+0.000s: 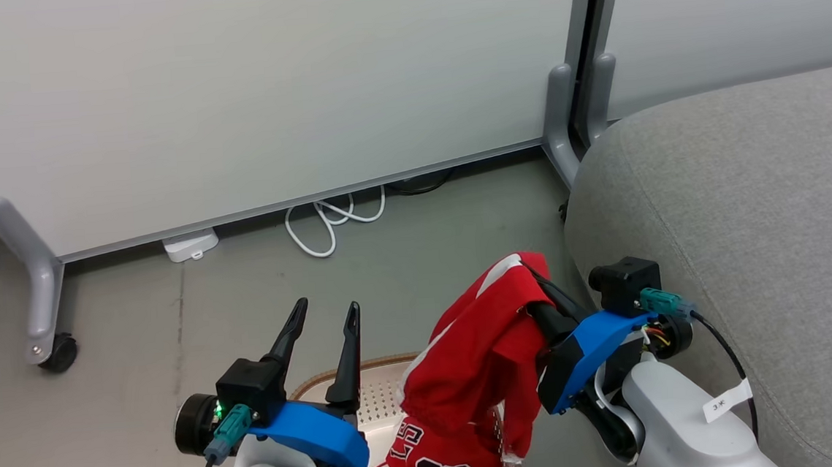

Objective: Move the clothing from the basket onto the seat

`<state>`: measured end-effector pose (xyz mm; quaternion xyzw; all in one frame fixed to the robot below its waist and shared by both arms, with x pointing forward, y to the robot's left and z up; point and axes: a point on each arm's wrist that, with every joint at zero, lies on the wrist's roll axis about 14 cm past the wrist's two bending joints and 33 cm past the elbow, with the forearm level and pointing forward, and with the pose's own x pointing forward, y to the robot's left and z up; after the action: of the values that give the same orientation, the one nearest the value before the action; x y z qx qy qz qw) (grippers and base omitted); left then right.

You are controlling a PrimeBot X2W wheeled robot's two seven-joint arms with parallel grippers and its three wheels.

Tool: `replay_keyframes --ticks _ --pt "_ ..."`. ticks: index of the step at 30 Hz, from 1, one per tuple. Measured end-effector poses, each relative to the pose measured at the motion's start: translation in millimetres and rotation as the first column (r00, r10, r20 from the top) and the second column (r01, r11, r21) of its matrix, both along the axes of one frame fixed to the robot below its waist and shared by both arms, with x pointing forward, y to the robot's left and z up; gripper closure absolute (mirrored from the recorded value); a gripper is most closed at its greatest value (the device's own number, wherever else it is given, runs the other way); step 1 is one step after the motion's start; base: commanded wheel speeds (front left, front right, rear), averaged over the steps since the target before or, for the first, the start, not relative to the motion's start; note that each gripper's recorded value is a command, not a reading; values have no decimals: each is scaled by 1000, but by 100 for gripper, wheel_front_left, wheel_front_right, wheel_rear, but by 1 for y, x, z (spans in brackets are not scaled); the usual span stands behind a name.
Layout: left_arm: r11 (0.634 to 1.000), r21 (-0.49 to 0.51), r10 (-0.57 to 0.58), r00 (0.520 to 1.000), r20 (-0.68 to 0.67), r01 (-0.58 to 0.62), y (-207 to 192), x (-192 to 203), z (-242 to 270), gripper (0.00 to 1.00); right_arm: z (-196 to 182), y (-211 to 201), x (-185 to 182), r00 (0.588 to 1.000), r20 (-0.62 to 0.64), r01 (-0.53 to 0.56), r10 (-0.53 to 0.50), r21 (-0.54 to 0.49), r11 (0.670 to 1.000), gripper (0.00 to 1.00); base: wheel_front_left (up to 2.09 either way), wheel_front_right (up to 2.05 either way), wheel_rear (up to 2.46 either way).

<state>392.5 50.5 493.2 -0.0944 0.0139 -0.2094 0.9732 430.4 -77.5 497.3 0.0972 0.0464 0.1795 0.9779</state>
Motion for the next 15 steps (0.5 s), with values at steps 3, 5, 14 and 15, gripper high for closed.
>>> replay_keyframes --ticks 3,5,14,15 --pt "1000 0 -15 1000 0 15 -6 0 -1 0 1 -4 -1 1000 4 10 -10 2 1000 100 0 0 0" --pt "1000 -1 -29 1000 0 29 -10 2 -1 0 2 -9 -2 1000 5 21 -21 2 1000 100 0 0 0" --pt "992 -8 -125 992 0 125 -45 6 -3 0 0 -39 -10 995 4 95 -95 3 995 100 0 0 0" --pt "990 -10 -138 990 -1 138 -49 6 -3 0 0 -43 -12 994 4 107 -107 3 994 100 0 0 0"
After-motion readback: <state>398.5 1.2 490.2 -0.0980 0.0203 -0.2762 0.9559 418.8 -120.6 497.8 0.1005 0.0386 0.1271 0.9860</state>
